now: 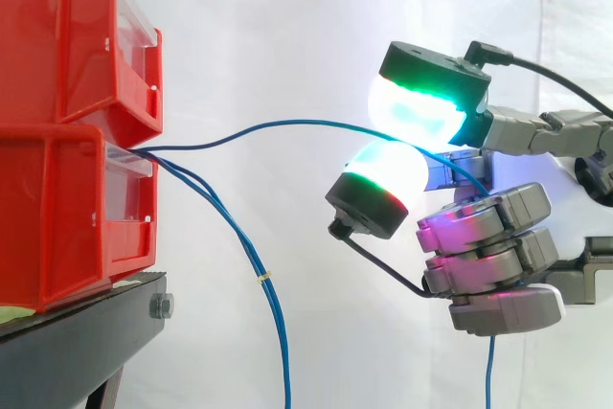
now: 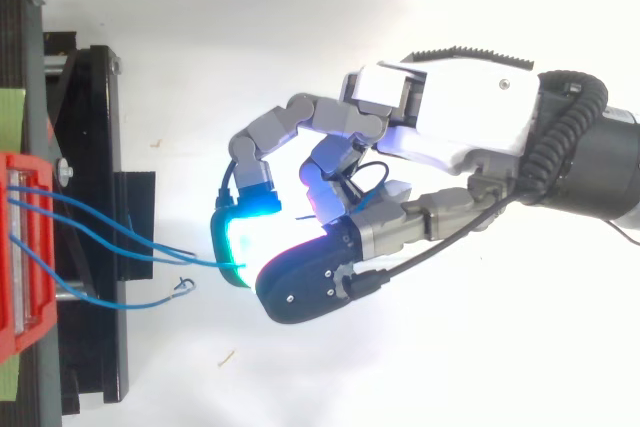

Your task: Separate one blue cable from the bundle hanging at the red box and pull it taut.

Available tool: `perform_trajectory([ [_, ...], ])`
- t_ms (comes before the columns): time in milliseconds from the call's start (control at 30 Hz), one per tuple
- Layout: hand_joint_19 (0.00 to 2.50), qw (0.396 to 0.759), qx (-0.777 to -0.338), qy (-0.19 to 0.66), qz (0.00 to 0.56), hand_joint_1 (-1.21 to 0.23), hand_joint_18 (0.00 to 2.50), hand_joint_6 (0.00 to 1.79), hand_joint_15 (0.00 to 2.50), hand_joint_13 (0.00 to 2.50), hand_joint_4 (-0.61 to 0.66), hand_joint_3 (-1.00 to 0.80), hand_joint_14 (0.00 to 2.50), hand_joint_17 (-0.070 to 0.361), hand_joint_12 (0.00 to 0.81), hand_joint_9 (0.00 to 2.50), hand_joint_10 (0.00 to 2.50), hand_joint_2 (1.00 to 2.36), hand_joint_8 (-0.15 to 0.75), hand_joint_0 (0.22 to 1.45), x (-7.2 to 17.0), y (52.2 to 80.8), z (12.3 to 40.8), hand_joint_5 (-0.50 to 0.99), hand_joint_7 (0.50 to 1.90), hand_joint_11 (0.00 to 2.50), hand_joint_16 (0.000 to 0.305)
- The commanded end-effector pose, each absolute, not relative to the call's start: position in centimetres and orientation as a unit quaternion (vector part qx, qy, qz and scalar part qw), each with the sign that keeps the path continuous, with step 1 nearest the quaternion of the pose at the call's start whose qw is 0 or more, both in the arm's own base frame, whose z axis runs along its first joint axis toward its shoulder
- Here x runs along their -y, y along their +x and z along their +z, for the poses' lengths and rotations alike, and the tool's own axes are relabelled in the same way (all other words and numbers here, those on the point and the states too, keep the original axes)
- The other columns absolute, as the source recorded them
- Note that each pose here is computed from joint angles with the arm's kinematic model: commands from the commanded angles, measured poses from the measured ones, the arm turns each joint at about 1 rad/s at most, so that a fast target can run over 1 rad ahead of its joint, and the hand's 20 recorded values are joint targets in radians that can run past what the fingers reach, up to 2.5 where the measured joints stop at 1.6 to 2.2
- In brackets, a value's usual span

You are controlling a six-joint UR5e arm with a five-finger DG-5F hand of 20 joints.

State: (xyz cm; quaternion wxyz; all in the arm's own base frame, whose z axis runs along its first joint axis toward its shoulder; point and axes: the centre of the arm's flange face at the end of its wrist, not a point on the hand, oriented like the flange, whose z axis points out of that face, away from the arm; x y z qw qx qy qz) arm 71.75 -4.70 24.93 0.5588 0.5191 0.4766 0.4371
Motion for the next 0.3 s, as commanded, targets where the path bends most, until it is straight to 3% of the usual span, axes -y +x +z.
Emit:
perform_trajectory([
  [0,1.44,0.559,-0.476,0.519,0.437,-0.84,1.29,0.93,1.36,0.90,-0.26,-0.06,2.01,0.090,0.357,1.01,1.25,1.01,0.326,0.73,4.69,71.77,24.95,-0.14,1.41,1.38,0.040],
  [267,1.44,0.559,-0.476,0.519,0.437,-0.84,1.29,0.93,1.36,0.90,-0.26,-0.06,2.01,0.089,0.356,1.01,1.24,1.01,0.325,0.73,4.70,71.71,24.98,-0.14,1.41,1.40,0.040],
])
